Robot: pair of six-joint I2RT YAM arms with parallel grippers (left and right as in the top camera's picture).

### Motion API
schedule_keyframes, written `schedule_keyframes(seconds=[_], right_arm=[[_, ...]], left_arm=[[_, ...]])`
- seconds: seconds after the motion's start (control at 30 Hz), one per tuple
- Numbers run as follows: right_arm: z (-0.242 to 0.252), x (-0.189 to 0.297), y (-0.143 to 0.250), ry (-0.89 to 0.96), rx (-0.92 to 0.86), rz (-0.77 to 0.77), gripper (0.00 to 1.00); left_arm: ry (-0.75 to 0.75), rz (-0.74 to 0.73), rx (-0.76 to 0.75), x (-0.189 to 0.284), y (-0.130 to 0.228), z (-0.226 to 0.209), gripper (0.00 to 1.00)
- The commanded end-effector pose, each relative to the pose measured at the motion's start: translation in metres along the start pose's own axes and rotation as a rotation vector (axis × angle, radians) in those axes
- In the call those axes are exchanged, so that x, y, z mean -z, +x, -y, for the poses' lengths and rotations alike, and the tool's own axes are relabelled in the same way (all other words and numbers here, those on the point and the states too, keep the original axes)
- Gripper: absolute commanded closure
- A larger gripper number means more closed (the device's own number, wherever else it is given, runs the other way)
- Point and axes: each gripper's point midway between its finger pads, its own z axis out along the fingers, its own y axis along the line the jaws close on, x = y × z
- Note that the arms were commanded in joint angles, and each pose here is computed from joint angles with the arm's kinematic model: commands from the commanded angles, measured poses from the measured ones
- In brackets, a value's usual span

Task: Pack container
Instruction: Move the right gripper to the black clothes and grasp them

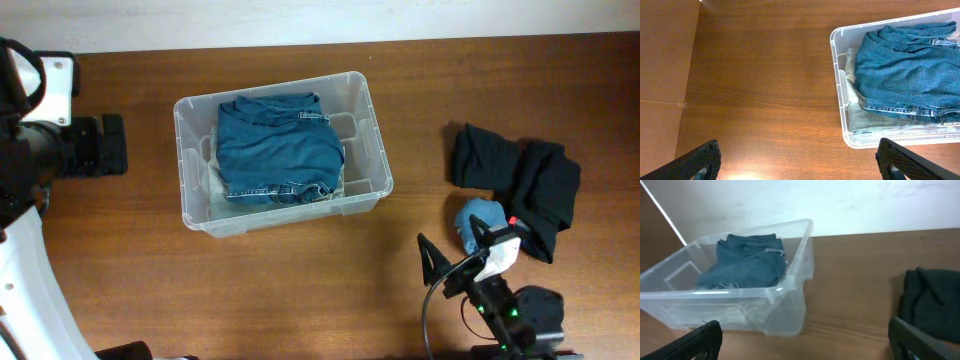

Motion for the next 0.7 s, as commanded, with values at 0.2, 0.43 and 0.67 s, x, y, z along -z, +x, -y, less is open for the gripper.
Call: schedule_keyframes(seconds=[0.2,0.43,0.67], right_arm=[[0.003,-0.029,-0.057,0.074,-0.19,-0.288,0.02],[-0.001,-0.088,-0.103,-0.031,-0.176,-0.505,0.02],[0.095,-0.101,-0.124,0.183,-0.351,-0.55,0.02]], left_arm=[[-0.003,0.007,0.017,0.004,0.002,-0.001,0.0],[-0.003,0.007,0.017,0.004,0.002,-0.001,0.0],[-0.003,0.007,0.017,0.004,0.002,-0.001,0.0]])
